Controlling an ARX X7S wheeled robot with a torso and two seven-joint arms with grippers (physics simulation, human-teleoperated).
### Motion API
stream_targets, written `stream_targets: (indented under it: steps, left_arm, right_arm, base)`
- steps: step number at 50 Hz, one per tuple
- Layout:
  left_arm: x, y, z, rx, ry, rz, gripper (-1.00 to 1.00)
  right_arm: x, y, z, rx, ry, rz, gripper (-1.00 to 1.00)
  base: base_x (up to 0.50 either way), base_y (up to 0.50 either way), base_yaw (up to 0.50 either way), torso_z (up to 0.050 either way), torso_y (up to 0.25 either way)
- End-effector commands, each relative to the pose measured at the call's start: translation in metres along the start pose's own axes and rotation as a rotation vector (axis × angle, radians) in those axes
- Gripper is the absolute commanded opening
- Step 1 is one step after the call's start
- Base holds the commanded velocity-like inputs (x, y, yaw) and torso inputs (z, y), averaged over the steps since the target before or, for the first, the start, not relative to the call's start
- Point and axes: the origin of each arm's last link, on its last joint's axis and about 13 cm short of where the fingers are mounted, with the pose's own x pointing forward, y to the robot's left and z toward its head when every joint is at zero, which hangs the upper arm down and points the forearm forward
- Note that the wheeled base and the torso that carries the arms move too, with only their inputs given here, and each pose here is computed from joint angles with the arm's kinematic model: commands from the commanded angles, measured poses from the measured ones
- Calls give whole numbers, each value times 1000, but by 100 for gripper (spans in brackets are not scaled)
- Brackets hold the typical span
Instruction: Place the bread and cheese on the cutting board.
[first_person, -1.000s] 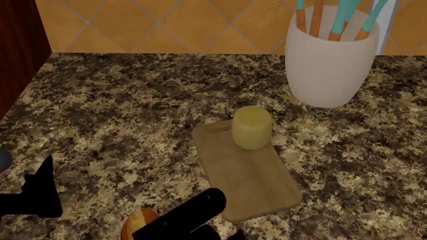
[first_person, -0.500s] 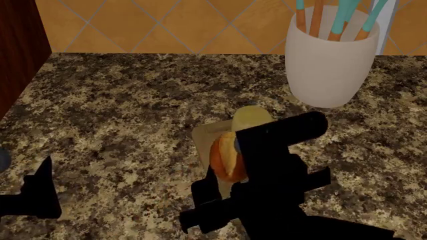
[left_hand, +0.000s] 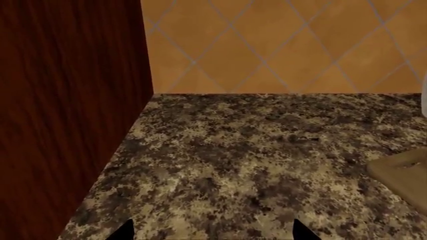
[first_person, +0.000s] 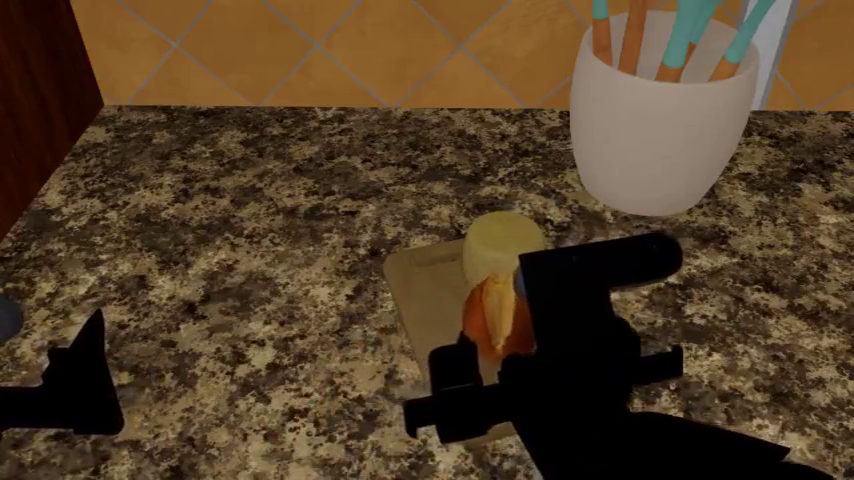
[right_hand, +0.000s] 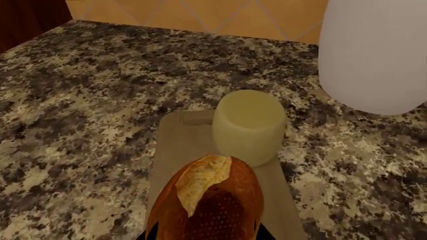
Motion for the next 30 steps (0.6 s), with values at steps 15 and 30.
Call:
stream_targets:
  steps: [15,30]
  left_arm:
    - [-1,1,-1,-27,-11,-9,100]
    - [-1,1,0,-25,-15,-10,100]
  right_arm:
    - [14,0,-23,-14,51,17,-100]
    - [18,-2,-21,-19,49,6,-100]
  base:
    - [0,0,0,0,0]
    - [0,0,0,0,0]
